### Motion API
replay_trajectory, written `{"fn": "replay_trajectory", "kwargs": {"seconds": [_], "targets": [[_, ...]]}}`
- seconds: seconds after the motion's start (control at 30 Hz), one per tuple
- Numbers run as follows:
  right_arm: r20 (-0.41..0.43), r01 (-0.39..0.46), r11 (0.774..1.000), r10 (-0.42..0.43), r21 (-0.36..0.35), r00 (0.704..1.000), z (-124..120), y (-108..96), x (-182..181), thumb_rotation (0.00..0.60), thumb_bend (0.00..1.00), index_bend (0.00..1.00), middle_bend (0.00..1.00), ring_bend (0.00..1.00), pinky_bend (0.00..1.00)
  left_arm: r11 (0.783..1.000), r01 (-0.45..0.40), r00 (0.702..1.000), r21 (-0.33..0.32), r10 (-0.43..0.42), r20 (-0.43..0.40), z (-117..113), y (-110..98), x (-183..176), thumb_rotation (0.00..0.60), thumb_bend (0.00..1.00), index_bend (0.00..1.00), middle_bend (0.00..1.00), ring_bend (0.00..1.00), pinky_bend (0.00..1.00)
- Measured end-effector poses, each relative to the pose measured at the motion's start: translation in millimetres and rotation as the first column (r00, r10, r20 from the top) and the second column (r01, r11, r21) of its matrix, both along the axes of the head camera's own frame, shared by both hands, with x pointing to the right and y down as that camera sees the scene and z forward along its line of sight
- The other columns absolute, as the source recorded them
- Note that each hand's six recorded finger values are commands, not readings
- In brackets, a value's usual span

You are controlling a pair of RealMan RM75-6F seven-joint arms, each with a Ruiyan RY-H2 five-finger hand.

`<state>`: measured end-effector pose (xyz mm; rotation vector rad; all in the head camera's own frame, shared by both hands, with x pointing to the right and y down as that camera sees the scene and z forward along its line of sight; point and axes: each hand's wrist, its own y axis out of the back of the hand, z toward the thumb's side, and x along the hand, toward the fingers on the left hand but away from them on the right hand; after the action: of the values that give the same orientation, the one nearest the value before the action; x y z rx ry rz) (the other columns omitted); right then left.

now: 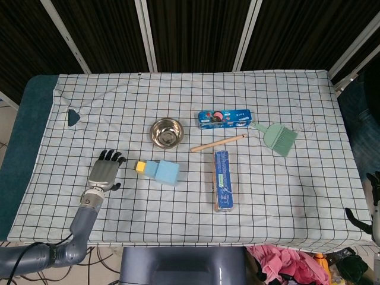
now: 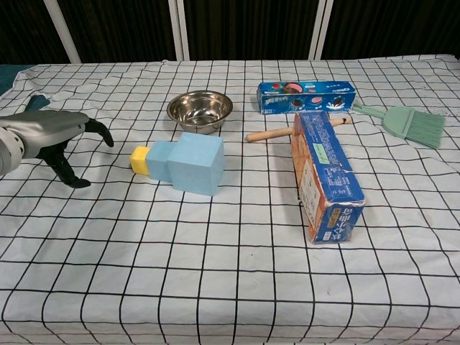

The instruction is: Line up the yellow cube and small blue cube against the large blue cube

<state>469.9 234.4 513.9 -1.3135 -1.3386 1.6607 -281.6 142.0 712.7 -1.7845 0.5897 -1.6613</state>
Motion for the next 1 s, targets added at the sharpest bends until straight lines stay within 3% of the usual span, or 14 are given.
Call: {"fn": "replay_trajectory", "kwargs": {"seconds": [1.0], "targets": [[0.004, -0.005, 1.0, 0.005, 0.009, 1.0, -2, 0, 2, 0.6, 0.18, 0.1, 0.05, 0.2, 0.12, 0.999, -0.021, 0.999, -0.048, 0.02, -0.031, 15, 8, 28, 0.6, 0.24, 0.21, 0.12, 0.0, 0.0]]}}
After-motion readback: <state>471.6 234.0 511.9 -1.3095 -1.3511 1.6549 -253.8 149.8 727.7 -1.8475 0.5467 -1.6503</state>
